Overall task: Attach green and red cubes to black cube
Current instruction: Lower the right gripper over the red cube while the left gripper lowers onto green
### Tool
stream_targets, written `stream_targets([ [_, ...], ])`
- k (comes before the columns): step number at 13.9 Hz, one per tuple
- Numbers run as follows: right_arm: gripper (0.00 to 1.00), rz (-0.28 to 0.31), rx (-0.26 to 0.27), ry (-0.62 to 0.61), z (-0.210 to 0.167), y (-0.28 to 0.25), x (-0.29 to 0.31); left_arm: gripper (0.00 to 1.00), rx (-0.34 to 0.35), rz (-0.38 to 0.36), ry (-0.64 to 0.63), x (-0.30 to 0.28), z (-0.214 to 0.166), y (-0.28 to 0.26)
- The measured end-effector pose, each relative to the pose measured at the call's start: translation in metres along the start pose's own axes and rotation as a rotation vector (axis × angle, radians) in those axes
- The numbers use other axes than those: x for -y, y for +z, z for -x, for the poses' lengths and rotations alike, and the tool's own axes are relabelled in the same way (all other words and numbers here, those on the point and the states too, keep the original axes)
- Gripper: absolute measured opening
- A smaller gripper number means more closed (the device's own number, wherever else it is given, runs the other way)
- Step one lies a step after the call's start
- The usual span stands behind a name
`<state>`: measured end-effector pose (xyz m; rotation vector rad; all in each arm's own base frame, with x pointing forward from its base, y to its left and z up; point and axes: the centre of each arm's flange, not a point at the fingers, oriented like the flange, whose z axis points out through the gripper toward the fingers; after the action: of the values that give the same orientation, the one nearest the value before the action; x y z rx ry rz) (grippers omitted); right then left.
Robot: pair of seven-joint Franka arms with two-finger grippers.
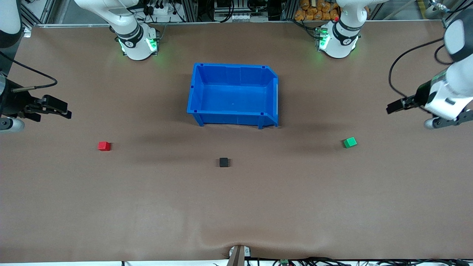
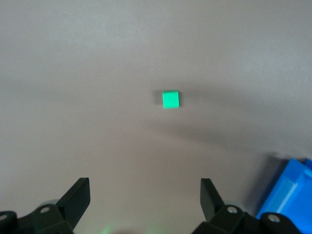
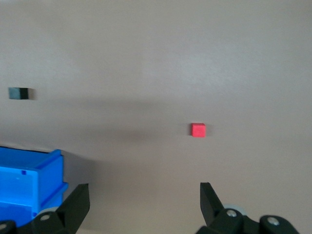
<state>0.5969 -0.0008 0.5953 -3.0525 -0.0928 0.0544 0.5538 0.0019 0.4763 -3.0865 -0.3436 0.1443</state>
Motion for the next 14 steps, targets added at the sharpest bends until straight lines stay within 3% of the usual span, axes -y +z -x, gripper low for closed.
stream_targets([
  [6, 1.00, -0.020, -0.037, -0.026, -0.031, 0.034, 0.020, 1.00, 0.003, 0.028, -0.004, -0.007, -0.016, 0.131],
  [14, 1.00, -0.066, -0.040, -0.068, -0.070, 0.102, 0.065, 1.00, -0.005, 0.058, -0.036, 0.001, -0.014, 0.224],
])
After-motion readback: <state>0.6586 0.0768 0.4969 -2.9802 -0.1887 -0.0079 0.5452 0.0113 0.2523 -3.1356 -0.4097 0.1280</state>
